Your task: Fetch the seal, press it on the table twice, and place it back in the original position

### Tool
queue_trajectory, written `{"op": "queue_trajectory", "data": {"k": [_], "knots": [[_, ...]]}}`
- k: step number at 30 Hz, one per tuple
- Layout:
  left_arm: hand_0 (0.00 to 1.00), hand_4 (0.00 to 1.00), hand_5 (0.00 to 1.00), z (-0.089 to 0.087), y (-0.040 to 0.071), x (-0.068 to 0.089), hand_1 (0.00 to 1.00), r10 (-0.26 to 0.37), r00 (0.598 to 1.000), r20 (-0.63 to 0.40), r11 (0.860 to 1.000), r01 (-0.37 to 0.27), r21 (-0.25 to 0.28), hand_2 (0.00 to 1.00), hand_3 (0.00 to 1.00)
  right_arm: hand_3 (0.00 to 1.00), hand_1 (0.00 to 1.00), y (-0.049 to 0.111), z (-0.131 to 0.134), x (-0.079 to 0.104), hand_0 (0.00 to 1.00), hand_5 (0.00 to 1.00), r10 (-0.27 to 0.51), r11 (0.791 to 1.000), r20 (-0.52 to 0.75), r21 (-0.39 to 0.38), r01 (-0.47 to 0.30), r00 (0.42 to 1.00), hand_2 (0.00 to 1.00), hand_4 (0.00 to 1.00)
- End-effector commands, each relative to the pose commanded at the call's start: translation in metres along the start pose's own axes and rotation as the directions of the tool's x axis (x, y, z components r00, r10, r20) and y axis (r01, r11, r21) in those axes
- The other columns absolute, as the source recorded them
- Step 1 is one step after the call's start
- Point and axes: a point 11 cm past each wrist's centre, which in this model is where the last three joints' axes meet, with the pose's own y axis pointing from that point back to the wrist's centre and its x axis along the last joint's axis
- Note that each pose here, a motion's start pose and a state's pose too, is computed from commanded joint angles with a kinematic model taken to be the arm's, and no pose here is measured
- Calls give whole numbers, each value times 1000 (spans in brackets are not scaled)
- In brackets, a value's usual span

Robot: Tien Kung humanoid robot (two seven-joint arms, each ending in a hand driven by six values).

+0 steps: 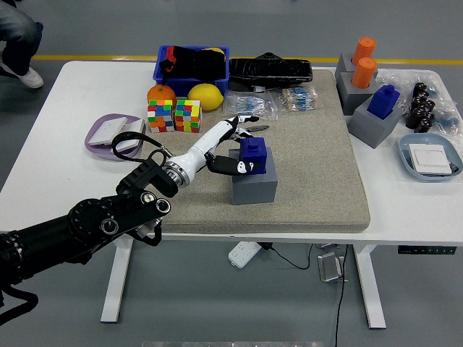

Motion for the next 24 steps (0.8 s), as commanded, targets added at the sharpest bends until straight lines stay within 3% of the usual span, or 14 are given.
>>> {"op": "queue_trajectory", "data": {"k": [1,6,7,24], "knots": [[753,713,2,0,0,0,476,-1,1000,2,1000,1,0,467,873,632,678,0,0,0,767,352,0,1000,0,0,0,1000,685,707],[753,713,2,2,-1,2,476,13,1000,5,1000,-13,-10,467,873,632,678,0,-1,1,767,352,2,1000,-1,2,-2,1000,685,707],[721,668,2,4,-1,2,404,18,1000,7,1000,-18,-15,412,862,633,678,0,-1,1,767,350,3,1000,-1,2,-3,1000,685,707],[716,631,2,11,-1,5,394,37,999,-2,998,-37,-47,402,861,633,677,0,0,0,767,348,2,1000,-1,2,-2,1000,685,706]]}}
